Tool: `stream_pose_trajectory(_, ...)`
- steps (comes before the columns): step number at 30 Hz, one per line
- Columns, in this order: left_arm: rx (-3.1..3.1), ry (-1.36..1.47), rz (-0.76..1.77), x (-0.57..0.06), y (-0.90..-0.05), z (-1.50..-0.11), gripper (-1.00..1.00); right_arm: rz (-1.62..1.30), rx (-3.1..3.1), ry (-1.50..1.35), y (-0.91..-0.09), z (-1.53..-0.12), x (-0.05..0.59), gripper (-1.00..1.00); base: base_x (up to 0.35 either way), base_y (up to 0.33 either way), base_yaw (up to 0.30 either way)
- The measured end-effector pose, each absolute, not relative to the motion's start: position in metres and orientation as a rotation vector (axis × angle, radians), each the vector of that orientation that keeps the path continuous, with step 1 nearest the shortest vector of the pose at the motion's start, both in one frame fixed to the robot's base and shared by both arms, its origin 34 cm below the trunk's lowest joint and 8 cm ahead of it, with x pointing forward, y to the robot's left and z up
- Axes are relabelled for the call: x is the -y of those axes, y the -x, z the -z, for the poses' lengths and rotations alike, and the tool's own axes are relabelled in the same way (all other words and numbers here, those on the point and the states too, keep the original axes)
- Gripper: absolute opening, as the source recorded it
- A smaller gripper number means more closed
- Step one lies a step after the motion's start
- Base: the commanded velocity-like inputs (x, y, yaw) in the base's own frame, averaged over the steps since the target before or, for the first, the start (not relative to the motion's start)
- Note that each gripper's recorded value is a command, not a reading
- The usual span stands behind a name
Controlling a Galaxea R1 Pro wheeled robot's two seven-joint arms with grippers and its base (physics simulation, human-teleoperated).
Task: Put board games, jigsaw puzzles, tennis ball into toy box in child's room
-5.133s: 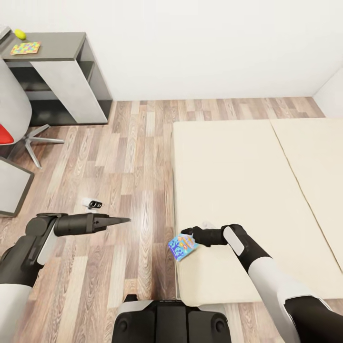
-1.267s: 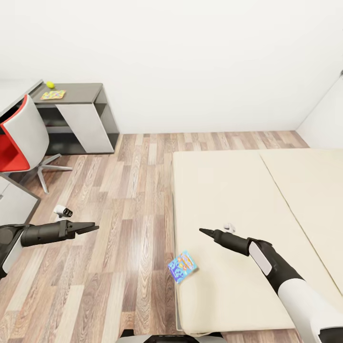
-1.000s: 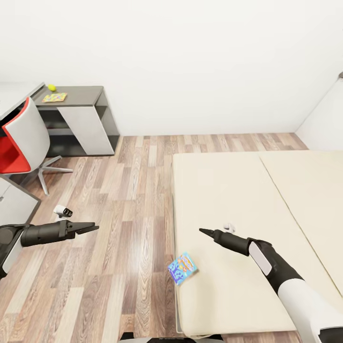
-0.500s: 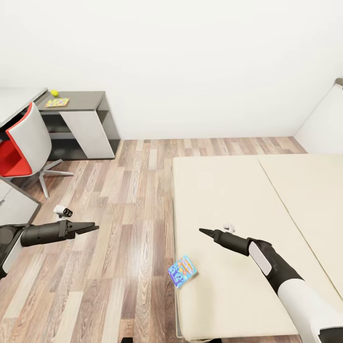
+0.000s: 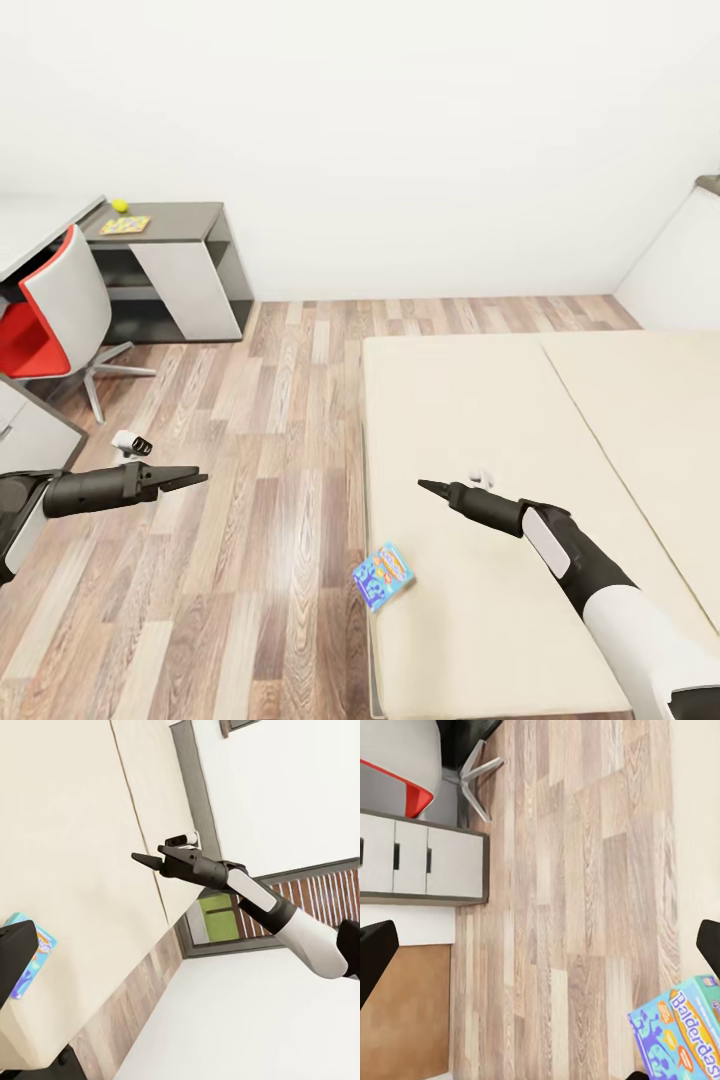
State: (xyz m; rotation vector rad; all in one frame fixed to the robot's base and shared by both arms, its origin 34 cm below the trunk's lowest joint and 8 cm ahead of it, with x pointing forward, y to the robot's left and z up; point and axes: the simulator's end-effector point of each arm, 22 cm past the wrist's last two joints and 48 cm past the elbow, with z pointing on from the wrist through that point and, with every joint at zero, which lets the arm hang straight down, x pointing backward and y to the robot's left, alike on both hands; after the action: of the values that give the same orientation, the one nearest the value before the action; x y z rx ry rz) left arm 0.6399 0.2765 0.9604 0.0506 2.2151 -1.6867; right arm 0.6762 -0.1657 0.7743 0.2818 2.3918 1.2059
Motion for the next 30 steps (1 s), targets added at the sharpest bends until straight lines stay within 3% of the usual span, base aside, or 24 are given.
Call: stream_pose_trajectory(30, -2.174, -0.095, 1.669, -0.276, -0.642, -0.988, 1.00, -1.191, -2.353, -0.249, -0.687, -0.802, 0.168, 1.00, 0.000, 0.000, 0.000)
